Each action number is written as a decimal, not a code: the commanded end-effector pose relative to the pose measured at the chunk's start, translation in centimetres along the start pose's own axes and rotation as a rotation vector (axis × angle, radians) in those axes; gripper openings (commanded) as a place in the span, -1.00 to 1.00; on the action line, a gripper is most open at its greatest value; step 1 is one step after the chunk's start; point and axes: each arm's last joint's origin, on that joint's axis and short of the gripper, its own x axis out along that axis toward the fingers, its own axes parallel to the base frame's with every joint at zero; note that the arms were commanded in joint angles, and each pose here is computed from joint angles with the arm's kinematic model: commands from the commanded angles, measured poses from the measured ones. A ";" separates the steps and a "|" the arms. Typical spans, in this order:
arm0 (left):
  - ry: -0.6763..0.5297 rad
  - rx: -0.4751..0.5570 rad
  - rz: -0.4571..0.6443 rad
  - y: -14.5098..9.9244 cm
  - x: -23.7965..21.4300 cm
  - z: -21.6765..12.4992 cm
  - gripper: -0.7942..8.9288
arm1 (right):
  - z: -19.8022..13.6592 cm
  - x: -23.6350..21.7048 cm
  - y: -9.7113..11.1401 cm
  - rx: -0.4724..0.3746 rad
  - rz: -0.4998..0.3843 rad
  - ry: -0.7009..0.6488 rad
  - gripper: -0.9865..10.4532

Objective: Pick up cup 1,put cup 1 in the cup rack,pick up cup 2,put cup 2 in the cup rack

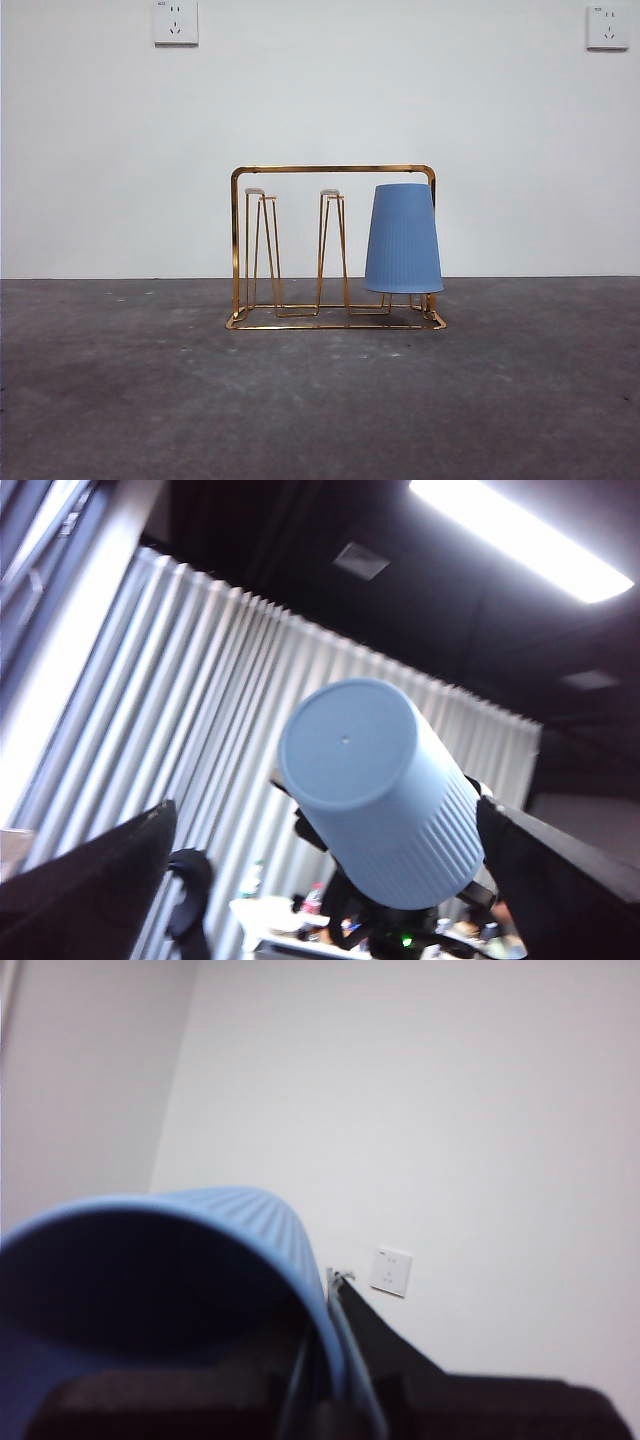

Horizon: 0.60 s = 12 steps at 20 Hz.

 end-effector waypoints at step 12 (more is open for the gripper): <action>-0.092 -0.042 -0.054 0.7 0.8 -1.1 0.20 | -2.8 5.0 0.3 -0.002 0.029 0.097 -0.86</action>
